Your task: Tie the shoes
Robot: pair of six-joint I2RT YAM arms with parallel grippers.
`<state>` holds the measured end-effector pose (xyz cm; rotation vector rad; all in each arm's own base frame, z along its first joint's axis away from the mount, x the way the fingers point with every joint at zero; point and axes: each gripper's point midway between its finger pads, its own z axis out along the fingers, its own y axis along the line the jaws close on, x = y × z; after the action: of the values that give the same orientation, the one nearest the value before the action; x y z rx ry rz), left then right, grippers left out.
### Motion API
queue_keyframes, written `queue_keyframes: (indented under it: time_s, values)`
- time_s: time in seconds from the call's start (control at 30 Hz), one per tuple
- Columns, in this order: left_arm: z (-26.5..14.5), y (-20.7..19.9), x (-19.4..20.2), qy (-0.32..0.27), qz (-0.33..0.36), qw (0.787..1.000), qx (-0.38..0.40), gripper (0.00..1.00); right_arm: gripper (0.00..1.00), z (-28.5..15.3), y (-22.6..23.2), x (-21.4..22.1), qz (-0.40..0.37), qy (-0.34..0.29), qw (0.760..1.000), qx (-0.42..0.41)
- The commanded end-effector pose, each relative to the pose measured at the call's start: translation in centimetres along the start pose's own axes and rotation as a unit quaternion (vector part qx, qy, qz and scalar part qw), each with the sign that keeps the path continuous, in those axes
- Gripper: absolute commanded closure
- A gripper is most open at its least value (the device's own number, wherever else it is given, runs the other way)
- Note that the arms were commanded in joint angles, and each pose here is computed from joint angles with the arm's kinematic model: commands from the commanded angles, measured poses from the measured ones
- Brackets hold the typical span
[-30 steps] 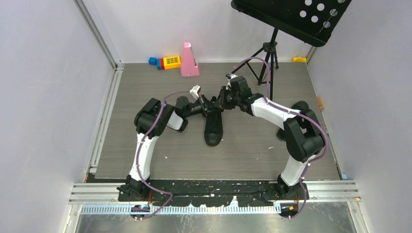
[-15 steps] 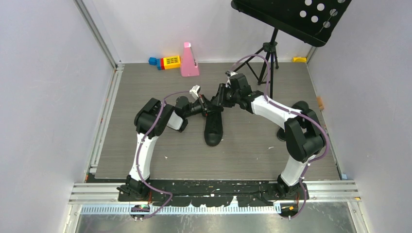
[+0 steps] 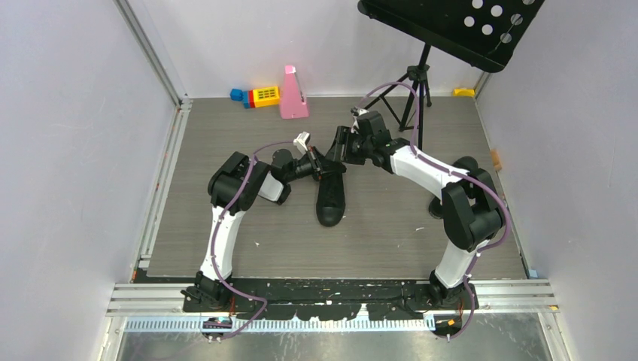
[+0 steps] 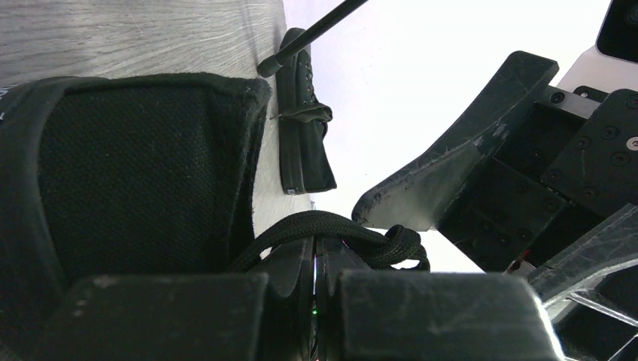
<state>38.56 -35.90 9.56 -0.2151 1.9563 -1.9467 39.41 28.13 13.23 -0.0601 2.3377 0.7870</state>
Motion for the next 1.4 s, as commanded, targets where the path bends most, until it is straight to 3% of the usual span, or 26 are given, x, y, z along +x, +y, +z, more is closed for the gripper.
queue_keyframes:
  time_s: [0.0, 0.23, 0.43, 0.67, 0.97, 1.37]
  values:
    - [0.1, -0.6, -0.3, -0.005, 0.025, 1.0, 0.017, 1.0, 0.36, -0.5, 0.9, -2.2, -0.009, -0.025, 1.0, -0.007]
    - [0.1, -0.6, -0.3, -0.006, 0.024, 1.0, 0.017, 1.0, 0.32, -2.1, 1.0, -3.4, -0.01, -0.036, 0.999, -0.009]
    - [0.1, -0.6, -0.3, -0.006, 0.023, 1.0, 0.017, 1.0, 0.32, -3.9, -0.6, -3.8, 0.037, -0.05, 0.998, -0.025]
    - [0.1, -0.7, -0.4, -0.007, 0.021, 1.0, 0.018, 1.0, 0.48, -4.5, -3.1, -3.9, 0.141, -0.063, 0.985, -0.075]
    - [0.1, -0.7, -0.4, -0.006, 0.018, 1.0, 0.02, 1.0, 0.46, -3.0, -3.5, -1.2, 0.206, -0.041, 0.97, -0.124]
    - [0.1, -0.6, -0.4, -0.007, 0.015, 1.0, 0.021, 1.0, 0.53, -1.7, -4.2, 0.7, 0.23, -0.021, 0.964, -0.134]
